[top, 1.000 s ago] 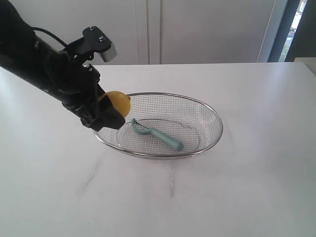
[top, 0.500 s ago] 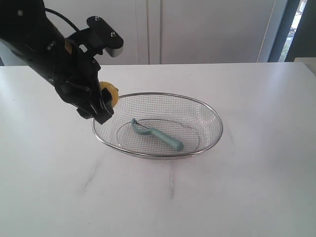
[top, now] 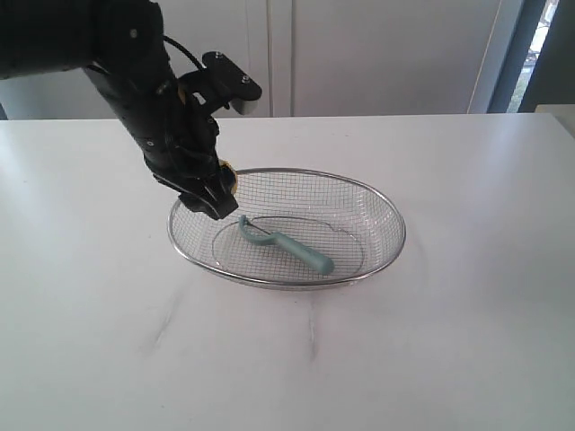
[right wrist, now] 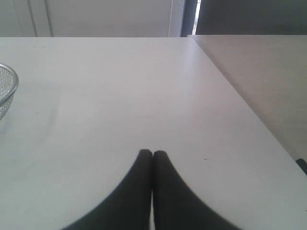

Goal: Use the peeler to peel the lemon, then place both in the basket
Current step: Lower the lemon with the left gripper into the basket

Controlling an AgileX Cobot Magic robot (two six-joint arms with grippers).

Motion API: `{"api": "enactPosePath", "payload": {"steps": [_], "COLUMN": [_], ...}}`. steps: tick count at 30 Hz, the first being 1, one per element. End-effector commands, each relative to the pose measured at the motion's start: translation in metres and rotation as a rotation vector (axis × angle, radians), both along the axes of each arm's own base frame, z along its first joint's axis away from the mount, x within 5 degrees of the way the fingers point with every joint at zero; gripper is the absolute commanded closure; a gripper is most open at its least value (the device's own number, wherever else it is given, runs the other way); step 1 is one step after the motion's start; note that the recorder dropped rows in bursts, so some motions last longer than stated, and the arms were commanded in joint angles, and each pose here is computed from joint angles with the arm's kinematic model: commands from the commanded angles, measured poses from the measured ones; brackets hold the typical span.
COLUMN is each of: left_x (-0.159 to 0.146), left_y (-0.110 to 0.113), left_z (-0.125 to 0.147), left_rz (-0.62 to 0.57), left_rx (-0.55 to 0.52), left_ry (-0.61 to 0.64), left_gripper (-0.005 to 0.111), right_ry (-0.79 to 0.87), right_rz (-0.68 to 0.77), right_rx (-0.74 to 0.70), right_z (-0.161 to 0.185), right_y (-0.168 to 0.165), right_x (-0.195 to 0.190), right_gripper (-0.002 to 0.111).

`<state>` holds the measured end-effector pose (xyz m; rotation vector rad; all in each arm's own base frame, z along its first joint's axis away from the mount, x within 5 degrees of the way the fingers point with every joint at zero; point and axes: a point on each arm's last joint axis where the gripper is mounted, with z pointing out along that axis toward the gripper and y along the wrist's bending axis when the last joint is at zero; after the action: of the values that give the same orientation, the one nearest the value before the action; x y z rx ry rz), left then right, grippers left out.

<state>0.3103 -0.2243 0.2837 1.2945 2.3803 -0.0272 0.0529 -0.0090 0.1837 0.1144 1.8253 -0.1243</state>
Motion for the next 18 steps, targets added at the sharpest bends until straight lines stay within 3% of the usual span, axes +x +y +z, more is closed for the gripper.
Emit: {"api": "enactPosePath", "payload": {"steps": [1, 18], "left_x": [0.010, 0.045], "left_y": [-0.011, -0.029], "left_z": [-0.011, -0.085], "left_rz": [0.009, 0.003], "left_rx": [0.017, 0.114], "left_ry": [0.038, 0.058], "left_gripper": [0.107, 0.107], "right_ry": [-0.001, -0.001], "right_rz": [-0.007, -0.007], "right_rx": [-0.008, -0.008], "right_z": [-0.001, -0.001], "right_y": [0.000, 0.000], "right_x": [0.000, 0.000], "right_gripper": [0.108, 0.108]}}
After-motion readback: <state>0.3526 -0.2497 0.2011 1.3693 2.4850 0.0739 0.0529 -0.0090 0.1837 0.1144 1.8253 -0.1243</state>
